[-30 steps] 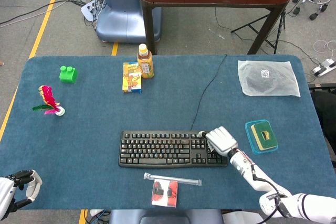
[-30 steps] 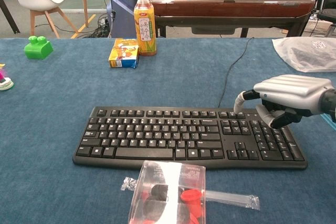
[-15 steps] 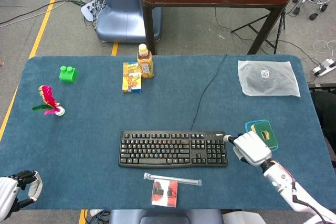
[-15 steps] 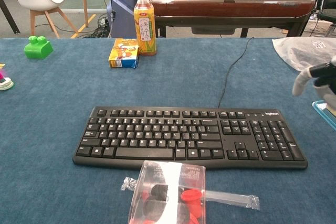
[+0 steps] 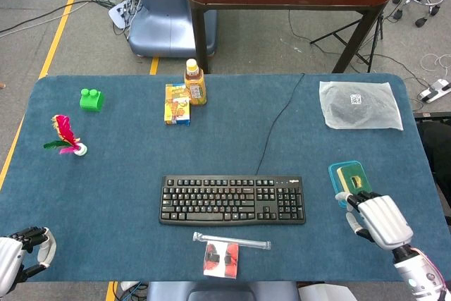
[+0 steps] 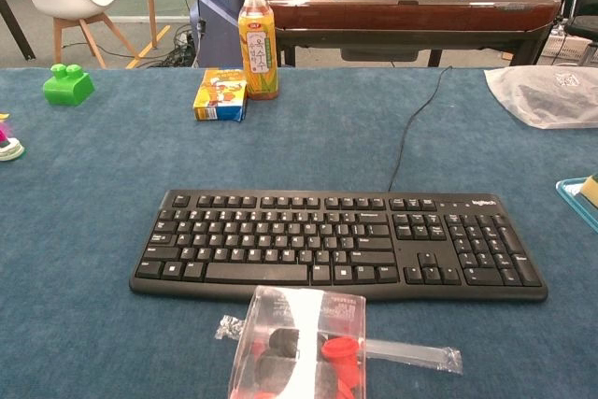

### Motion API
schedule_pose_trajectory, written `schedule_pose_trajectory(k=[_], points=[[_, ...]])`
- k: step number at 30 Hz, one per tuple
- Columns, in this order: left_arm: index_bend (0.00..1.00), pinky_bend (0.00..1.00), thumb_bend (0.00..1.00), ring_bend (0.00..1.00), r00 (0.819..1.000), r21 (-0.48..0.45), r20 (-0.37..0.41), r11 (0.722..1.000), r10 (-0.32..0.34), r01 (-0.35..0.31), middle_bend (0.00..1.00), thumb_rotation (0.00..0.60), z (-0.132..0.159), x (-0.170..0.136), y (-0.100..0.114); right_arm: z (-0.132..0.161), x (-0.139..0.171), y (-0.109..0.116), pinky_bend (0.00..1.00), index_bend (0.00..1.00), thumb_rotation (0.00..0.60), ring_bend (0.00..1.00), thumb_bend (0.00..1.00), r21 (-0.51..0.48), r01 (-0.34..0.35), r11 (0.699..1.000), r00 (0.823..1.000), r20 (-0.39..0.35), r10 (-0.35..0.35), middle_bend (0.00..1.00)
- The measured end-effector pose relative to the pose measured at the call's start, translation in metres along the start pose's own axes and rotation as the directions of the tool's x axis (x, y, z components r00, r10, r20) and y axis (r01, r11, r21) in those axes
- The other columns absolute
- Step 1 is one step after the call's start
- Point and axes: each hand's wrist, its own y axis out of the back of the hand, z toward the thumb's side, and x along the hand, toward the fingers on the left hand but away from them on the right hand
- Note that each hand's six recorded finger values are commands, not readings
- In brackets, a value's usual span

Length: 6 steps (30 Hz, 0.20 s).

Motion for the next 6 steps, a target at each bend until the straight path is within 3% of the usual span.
schedule_pose_trajectory(k=[6], points=[[0.57, 0.67, 0.42, 0.53, 1.000, 0.004, 0.004, 1.000, -0.001, 0.000, 0.61, 0.600, 0.001, 0.003, -0.003, -0.020, 0.007, -0.003, 0.57, 0.36, 0.600, 0.44, 0.51, -0.037, 0.020, 0.999, 0.998, 0.053, -0.018, 0.51]])
